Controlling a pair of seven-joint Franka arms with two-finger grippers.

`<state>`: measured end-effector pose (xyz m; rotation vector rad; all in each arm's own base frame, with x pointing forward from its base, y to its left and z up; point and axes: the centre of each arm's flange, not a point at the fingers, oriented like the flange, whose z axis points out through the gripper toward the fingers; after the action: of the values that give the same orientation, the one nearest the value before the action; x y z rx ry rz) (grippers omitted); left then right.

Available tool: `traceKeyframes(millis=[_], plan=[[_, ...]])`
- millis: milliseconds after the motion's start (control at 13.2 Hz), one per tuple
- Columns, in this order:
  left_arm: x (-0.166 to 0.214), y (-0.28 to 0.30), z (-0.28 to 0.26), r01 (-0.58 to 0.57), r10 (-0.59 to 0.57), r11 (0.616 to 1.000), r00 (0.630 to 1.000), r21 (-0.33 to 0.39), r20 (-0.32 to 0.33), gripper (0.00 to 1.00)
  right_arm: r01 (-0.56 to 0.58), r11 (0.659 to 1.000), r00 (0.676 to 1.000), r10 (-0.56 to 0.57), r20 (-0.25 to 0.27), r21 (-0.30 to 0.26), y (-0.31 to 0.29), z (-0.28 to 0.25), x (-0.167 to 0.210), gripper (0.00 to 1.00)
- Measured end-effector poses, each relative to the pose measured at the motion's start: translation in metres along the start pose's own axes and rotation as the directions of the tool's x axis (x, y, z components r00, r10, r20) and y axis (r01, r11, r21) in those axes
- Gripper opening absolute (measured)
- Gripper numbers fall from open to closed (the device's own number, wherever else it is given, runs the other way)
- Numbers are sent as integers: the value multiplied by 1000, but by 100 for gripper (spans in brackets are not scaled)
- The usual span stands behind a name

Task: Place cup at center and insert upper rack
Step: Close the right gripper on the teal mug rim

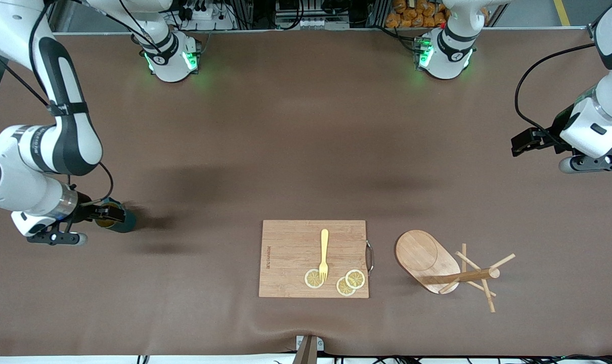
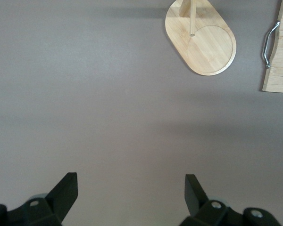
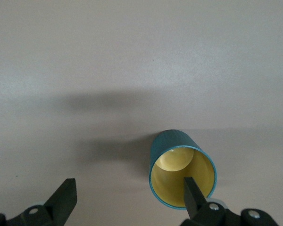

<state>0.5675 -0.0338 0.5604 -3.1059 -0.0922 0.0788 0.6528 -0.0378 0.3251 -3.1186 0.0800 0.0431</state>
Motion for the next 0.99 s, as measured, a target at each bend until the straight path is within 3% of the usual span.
traceKeyframes(millis=[987], plan=[[5,6,11,-10,10,1000,1000,-3,16,100,5,1000,997,-5,81,-1,24,71,0,100]])
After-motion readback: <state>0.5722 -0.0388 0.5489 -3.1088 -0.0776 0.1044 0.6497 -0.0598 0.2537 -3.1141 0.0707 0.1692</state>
